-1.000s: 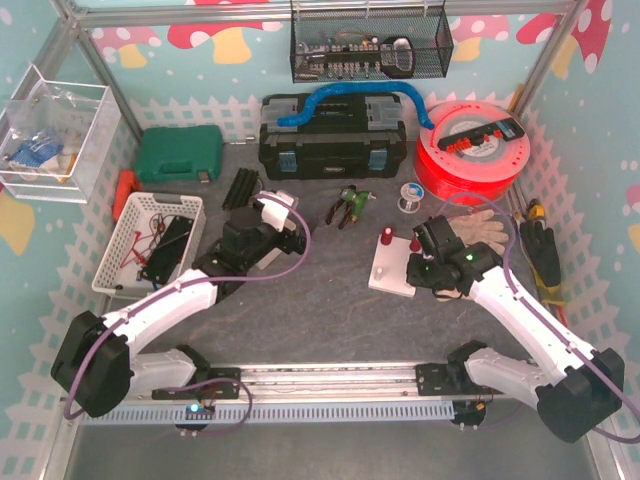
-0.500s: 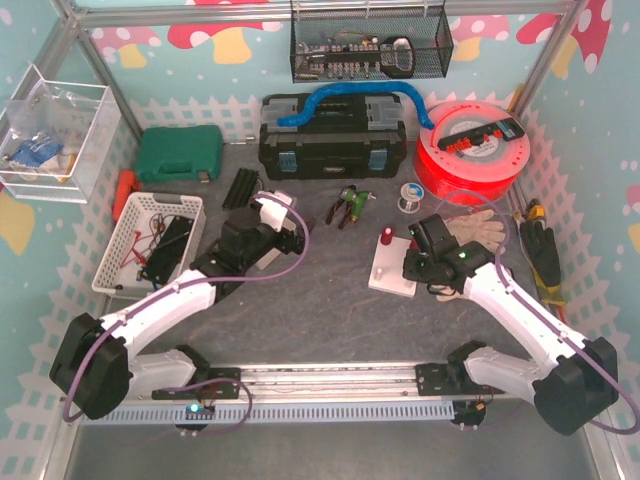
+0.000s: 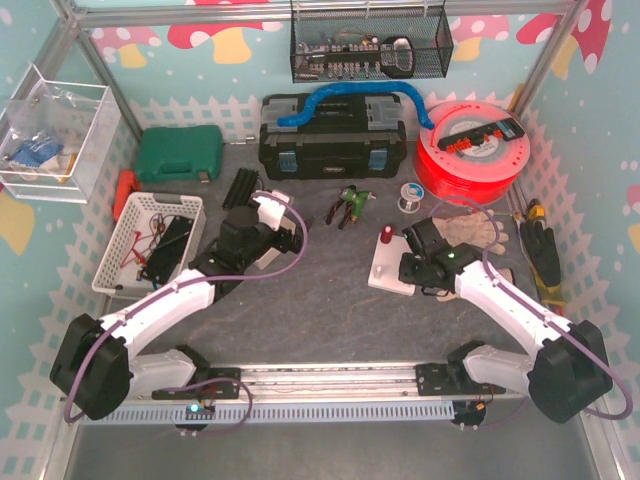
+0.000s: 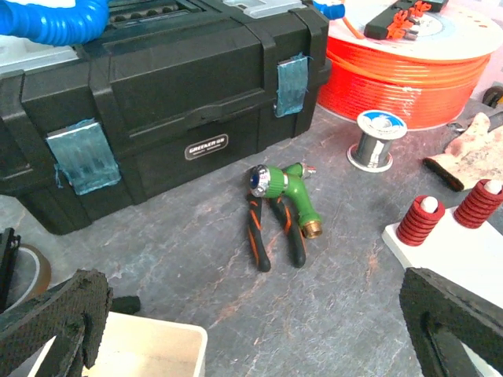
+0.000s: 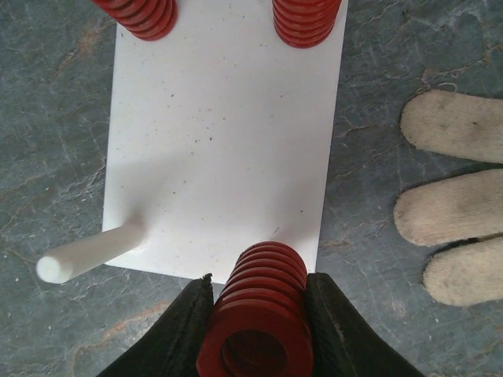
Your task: Install the large spring
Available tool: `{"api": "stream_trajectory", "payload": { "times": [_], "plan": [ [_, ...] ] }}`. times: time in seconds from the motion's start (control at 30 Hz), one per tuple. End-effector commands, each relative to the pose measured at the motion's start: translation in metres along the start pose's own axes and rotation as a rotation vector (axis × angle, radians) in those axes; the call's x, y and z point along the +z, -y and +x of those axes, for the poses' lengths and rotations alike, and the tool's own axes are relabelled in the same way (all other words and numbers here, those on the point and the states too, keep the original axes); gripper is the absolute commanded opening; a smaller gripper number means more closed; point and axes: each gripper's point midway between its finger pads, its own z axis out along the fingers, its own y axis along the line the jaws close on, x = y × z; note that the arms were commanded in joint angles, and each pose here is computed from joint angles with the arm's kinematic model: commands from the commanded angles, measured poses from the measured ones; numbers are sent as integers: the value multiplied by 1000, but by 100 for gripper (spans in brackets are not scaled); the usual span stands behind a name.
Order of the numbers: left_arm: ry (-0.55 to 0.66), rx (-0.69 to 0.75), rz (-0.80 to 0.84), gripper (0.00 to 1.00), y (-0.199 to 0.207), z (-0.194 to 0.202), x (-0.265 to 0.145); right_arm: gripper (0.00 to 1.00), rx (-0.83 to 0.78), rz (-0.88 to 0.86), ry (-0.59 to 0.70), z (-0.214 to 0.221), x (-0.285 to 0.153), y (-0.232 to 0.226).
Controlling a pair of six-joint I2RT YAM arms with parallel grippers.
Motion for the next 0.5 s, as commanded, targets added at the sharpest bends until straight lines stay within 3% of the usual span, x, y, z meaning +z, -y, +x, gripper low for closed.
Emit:
{"api": "stream_trajectory", "payload": {
  "times": [0.0, 0.23, 0.47],
  "plan": [
    [15, -9, -24, 99, -7, -6, -5, 16, 27, -12, 47, -10, 13, -5],
    [-10, -60, -103, 99, -23, -3, -5, 41, 16, 3, 41, -16, 16, -7],
    [-133, -175, -163, 99, -51, 18, 0, 63, 0, -16, 81, -31, -23, -10]
  ]
}}
